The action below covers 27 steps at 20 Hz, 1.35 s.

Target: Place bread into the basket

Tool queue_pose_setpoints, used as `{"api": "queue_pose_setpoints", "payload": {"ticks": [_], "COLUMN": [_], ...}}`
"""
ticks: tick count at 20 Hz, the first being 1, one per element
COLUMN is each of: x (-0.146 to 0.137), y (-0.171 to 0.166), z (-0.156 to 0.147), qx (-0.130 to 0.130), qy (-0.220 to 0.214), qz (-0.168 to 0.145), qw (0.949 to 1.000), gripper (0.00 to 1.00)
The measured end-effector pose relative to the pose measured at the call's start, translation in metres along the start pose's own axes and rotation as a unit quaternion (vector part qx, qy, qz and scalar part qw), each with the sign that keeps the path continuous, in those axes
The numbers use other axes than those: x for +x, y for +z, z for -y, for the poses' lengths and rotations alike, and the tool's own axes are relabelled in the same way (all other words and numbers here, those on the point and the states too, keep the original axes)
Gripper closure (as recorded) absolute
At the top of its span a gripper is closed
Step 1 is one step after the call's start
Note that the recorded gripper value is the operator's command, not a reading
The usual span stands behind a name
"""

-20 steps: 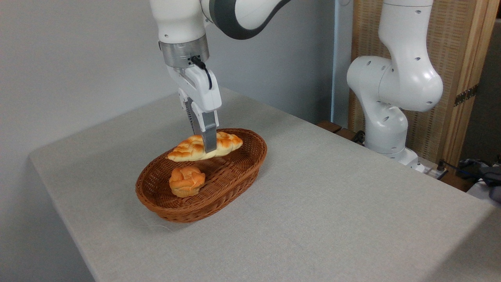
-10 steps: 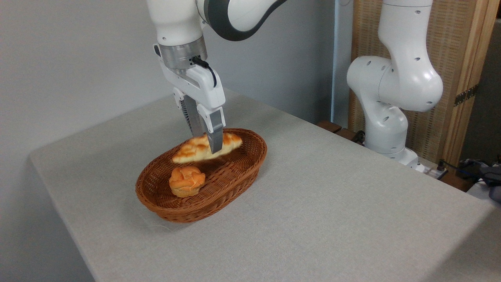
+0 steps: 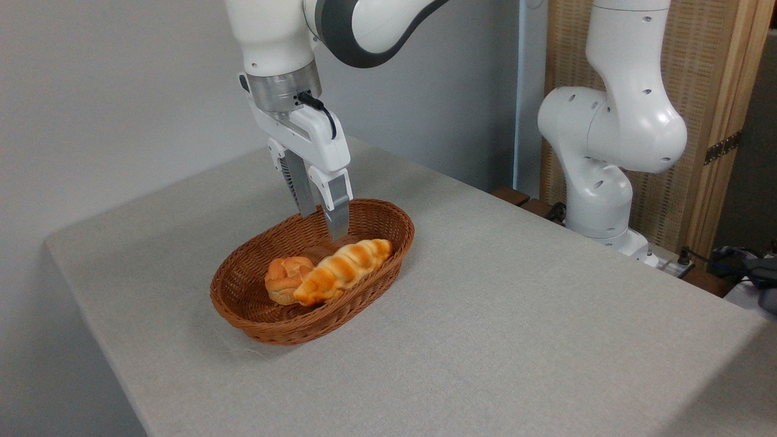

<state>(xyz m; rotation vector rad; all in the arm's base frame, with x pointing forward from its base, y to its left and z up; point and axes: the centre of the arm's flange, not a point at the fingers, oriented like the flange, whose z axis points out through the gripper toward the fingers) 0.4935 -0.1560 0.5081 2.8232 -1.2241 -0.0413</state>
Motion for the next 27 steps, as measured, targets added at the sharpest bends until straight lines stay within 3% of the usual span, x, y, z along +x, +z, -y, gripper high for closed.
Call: {"api": "queue_pose_setpoints", "payload": {"ticks": [10,15,21,27], "x": [-0.002,-0.019,-0.044,-0.047], "y": [-0.034,-0.053,-0.061,-0.062], "z": [0.014,0.04,0.073,0.076], "qx": [0.029,0.046,0.047,0.047], "qy": [-0.008,-0.032,-0.04,-0.043], "qz": [-0.023,-0.034,-0.041,-0.041], "qw": [0.9993,0.9978,0.9973,0.9971], "gripper": [0.0,0.0,0.0,0.0]}}
